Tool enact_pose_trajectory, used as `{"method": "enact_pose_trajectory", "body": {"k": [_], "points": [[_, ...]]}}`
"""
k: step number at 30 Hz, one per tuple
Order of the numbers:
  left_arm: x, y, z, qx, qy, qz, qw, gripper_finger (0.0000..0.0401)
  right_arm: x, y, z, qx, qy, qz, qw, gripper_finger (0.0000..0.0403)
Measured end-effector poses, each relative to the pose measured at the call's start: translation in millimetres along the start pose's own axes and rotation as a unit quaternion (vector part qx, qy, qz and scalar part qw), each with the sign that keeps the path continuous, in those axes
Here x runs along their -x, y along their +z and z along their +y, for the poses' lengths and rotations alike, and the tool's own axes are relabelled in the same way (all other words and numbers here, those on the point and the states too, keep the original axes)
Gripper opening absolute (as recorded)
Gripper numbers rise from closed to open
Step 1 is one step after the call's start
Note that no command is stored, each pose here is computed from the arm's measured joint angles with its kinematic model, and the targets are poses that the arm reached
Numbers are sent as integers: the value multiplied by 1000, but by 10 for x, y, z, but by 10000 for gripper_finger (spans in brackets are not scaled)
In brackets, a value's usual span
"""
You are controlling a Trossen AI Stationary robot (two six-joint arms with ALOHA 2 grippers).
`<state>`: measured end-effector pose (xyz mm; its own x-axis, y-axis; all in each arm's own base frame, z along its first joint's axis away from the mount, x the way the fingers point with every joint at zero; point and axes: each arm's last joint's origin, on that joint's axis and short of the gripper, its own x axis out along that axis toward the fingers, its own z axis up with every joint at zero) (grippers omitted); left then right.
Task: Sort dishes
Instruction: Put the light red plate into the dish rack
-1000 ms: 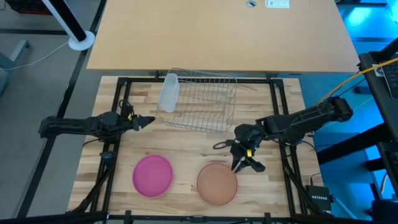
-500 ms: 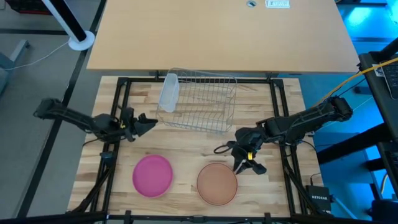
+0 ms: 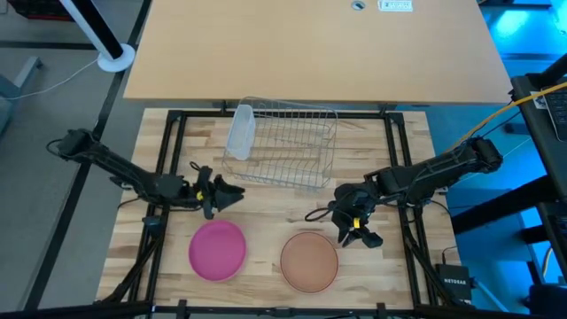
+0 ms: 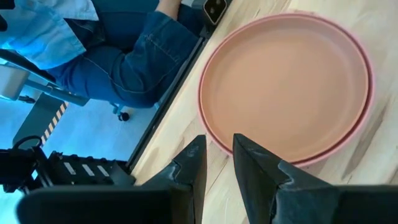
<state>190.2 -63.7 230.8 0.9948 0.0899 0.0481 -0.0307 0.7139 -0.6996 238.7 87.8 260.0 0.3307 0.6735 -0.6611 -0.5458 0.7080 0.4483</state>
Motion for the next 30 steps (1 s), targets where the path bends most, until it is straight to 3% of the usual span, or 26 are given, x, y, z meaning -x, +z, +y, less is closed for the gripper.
{"method": "enact_pose_trajectory", "body": {"k": [12,20,30], "points": [[-292,-73,-346,-3,-19,21,1000,171,-3,-48,17,-41,18,23,999,85],[-394,-154,-431,-1,-20,34,999,171,-76,-112,179,-30,17,58,998,85],[-567,-188,-544,-35,-16,36,999,171,-181,-151,347,-19,-25,76,997,85]]}}
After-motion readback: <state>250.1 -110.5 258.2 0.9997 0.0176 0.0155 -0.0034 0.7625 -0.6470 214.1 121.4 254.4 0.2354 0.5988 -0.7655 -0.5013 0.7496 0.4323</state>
